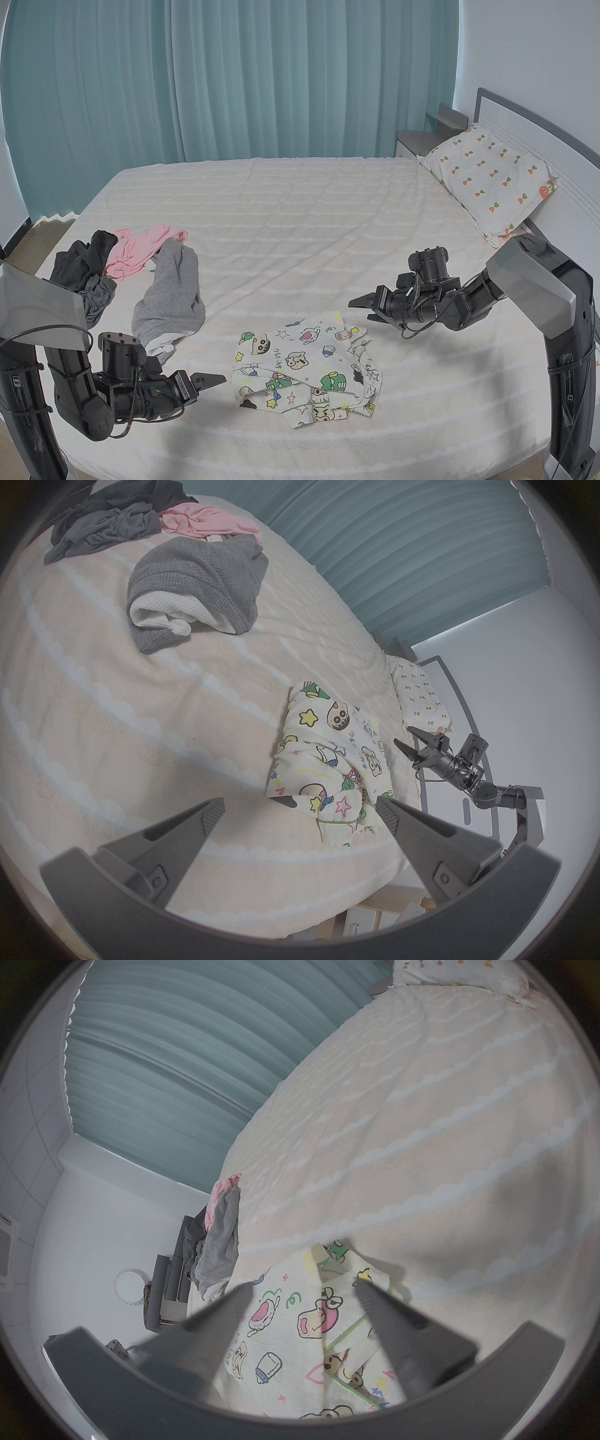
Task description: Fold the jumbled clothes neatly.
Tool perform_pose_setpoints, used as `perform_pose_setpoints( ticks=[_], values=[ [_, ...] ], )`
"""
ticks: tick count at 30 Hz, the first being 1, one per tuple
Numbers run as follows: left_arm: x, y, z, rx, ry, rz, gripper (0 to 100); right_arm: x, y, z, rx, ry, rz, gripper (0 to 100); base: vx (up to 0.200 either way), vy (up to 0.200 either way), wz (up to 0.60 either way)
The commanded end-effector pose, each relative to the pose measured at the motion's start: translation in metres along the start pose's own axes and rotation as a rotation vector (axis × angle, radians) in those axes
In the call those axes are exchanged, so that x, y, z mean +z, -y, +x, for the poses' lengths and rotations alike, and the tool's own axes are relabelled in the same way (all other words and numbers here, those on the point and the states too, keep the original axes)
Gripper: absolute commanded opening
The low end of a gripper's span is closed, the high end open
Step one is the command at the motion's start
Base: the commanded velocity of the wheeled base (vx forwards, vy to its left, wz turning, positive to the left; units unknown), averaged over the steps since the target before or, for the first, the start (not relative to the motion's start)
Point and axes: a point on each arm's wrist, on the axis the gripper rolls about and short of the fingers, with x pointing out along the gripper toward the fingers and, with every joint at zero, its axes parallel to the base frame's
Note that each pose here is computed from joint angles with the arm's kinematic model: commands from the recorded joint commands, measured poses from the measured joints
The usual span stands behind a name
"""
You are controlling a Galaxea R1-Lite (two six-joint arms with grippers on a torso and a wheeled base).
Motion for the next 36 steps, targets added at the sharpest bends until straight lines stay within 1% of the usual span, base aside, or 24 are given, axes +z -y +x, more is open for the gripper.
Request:
perform_pose_setpoints(
  ticks=[1, 4, 5, 9, 14, 16, 18, 24, 27, 28, 36],
  values=[
    [0.0, 0.0, 0.0, 0.001, -0.002, -0.001, 100, -0.006, 0.0, -0.015, -0.017, -0.014, 0.009, 100, 0.0, 0.0, 0.0],
    [-0.001, -0.001, 0.0, 0.002, -0.003, -0.002, 100, -0.025, -0.008, -0.037, -0.02, -0.064, 0.004, 100, 0.0, 0.0, 0.0],
    [0.0, 0.0, 0.0, 0.001, -0.002, 0.0, 100, -0.04, -0.015, -0.044, -0.022, -0.099, -0.006, 100, 0.0, 0.0, 0.0],
    [0.0, 0.0, 0.0, 0.001, -0.002, 0.0, 100, -0.066, -0.021, -0.047, -0.025, -0.154, -0.024, 100, 0.0, 0.0, 0.0],
    [-0.001, -0.001, 0.0, 0.002, -0.003, 0.0, 100, -0.079, -0.026, -0.039, -0.002, -0.173, -0.047, 100, 0.0, 0.0, 0.0],
    [-0.001, -0.001, 0.0, 0.002, -0.003, 0.0, 100, -0.079, -0.027, -0.038, -0.002, -0.173, -0.049, 100, 0.0, 0.0, 0.0],
    [-0.001, -0.001, 0.0, 0.002, -0.003, 0.0, 100, -0.086, -0.034, -0.035, 0.009, -0.191, -0.065, 100, 0.0, 0.0, 0.0],
    [-0.001, -0.001, 0.0, 0.002, -0.003, 0.0, 100, -0.102, -0.037, -0.021, 0.008, -0.24, -0.082, 100, 0.0, 0.0, 0.0],
    [-0.001, -0.001, 0.0, 0.002, -0.003, 0.0, 100, -0.101, -0.038, -0.015, 0.012, -0.242, -0.09, 100, 0.0, 0.0, 0.0],
    [-0.001, -0.001, 0.0, 0.002, -0.003, 0.0, 100, -0.101, -0.037, -0.012, 0.006, -0.247, -0.087, 0, 0.0, 0.0, 0.0],
    [-0.001, -0.001, 0.0, 0.002, -0.003, 0.0, 100, -0.102, -0.04, -0.015, -0.02, -0.258, -0.084, 0, 0.0, 0.0, 0.0]
  ],
)
